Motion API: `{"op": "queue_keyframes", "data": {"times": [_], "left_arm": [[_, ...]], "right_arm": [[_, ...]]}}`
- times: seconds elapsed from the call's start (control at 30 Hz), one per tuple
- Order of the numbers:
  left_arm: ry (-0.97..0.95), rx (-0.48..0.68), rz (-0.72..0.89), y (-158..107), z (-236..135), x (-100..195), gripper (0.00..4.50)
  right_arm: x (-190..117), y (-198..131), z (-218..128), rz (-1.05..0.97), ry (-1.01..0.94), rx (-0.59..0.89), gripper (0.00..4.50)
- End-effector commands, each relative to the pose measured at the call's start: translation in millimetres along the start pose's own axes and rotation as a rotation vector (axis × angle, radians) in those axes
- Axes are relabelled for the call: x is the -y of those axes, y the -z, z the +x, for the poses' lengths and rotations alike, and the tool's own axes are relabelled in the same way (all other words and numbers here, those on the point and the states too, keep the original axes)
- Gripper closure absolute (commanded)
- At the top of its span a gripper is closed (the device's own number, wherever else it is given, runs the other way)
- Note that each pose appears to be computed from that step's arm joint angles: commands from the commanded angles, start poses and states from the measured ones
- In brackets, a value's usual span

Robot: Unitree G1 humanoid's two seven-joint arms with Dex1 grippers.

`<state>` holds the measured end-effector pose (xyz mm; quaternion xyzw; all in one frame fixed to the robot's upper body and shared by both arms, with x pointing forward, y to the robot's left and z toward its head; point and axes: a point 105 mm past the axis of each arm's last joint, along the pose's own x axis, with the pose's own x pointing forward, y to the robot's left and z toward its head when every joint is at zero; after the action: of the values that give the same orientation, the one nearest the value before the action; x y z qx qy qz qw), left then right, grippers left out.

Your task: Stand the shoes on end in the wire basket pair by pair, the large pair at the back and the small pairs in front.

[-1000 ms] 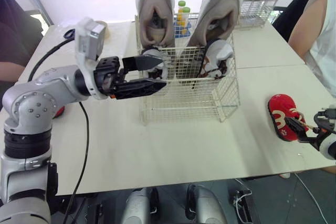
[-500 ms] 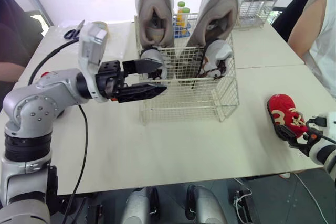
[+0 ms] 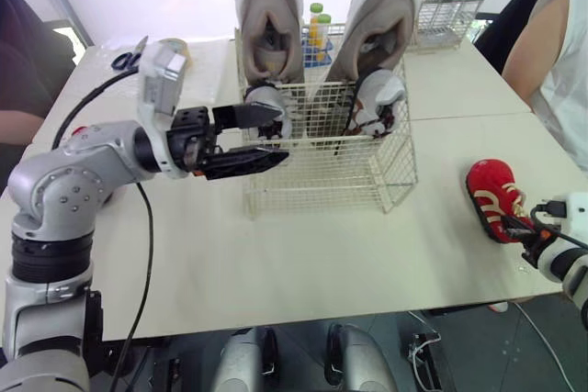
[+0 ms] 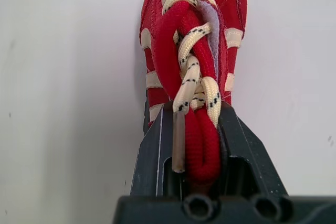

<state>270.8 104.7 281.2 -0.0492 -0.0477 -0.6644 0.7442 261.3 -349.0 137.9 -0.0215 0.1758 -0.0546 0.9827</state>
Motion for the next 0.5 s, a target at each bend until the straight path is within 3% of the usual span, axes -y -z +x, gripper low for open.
{"op": "queue_keyframes", "data": {"times": [0.03,0.1,0.27,0.5], "left_arm": [[0.008,0.076,0.036,-22,-2,-3,0.0],[0.008,0.13,0.02,-35,-1,-8,0.0],[0.017,0.208,-0.022,-57,2,-17,0.0],[0.002,0.309,-0.104,-91,0,-31,0.0]], "right_arm": [[7,-95,-26,-0.148,-0.007,0.296,4.36],[-2,-145,-45,-0.242,-0.054,0.428,4.36],[-39,-217,-81,-0.416,-0.239,0.651,4.36],[-121,-239,-112,-0.649,-0.65,0.793,4.36]]}}
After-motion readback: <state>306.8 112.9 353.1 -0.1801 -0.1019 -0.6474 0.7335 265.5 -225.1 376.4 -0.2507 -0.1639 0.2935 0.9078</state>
